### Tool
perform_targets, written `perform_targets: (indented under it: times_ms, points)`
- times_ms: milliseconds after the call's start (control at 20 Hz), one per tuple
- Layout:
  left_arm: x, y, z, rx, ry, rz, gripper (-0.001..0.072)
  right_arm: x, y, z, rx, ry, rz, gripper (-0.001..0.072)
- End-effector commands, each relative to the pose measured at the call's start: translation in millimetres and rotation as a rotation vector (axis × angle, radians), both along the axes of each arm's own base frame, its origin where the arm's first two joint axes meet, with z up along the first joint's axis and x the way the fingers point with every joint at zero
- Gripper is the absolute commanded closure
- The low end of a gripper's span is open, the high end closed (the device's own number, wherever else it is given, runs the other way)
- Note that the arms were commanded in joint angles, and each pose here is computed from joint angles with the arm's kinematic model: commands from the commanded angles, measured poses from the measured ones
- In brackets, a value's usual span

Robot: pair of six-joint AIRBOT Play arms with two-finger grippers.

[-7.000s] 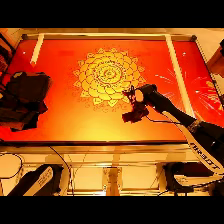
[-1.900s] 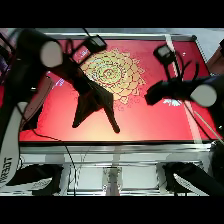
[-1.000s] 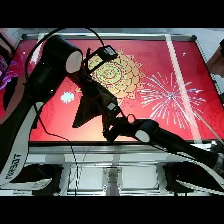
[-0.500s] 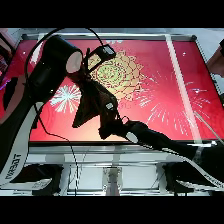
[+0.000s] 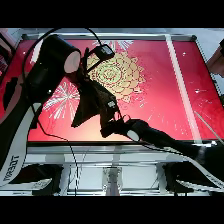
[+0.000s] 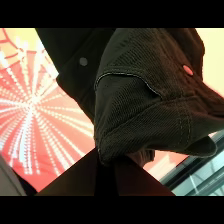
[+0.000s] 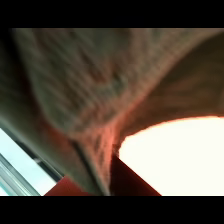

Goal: Fold the clothes and pants, and hang the long-sleeved shirts on hangers.

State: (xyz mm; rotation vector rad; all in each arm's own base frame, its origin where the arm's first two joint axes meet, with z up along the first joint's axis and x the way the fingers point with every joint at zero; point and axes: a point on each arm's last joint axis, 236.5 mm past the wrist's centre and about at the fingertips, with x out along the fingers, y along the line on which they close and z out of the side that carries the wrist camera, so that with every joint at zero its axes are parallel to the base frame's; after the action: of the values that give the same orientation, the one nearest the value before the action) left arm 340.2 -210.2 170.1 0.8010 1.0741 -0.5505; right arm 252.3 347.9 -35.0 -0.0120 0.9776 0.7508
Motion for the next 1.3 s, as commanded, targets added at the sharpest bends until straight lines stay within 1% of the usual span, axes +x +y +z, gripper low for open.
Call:
perform_targets:
  times_ms: [0,100,200,350,450,500,600,700,750,850,1000,1150,1250]
  points:
    - [0.5,19.6,29.7,0.002,-0.095,0.029,0.0642,7.2,-57.5,37.4,-0.122,-0.056,0.005,0.0694]
    - [-7.5,26.8,56.4,-0.048,-0.158,0.028,0.0642,18.1,-86.3,85.9,-0.092,-0.161,-0.040,0.0694]
    - [-20.4,35.2,81.1,-0.101,-0.209,0.039,0.0642,17.8,-105.5,145.0,-0.025,-0.320,-0.041,0.0695]
    - [-40.6,45.1,109.7,-0.209,-0.255,0.087,0.0642,-11.2,-124.5,220.8,0.094,-0.508,-0.017,0.0695]
    - [-56.6,44.1,124.2,-0.285,-0.264,0.080,0.0642,-32.2,-142.1,256.3,0.125,-0.597,0.002,0.0695]
    - [-65.0,42.0,132.3,-0.331,-0.269,0.071,0.0642,-42.4,-150.7,270.1,0.111,-0.646,0.031,0.0695]
    - [-83.1,32.6,146.8,-0.419,-0.269,0.019,0.0642,-66.0,-168.3,286.4,0.038,-0.703,0.116,0.0695]
    - [-101.5,23.2,158.6,-0.506,-0.254,-0.020,0.0642,-89.1,-184.4,291.2,-0.031,-0.663,0.177,0.0695]
    - [-110.1,17.9,162.9,-0.545,-0.240,-0.038,0.0642,-100.4,-189.0,296.3,-0.044,-0.647,0.208,0.0695]
    - [-124.1,8.2,166.6,-0.595,-0.205,-0.073,0.0642,-122.6,-191.1,303.2,-0.049,-0.621,0.282,0.0696]
    - [-125.5,6.6,166.6,-0.610,-0.193,-0.063,0.0642,-146.5,-197.5,299.8,-0.085,-0.533,0.356,0.0695]
    - [-129.3,3.0,166.8,-0.657,-0.156,-0.012,0.0642,-149.7,-198.0,303.5,-0.096,-0.513,0.372,0.0696]
    - [-140.6,-7.7,168.1,-0.694,-0.112,-0.045,0.0642,-146.8,-195.7,310.2,-0.087,-0.530,0.367,0.0696]
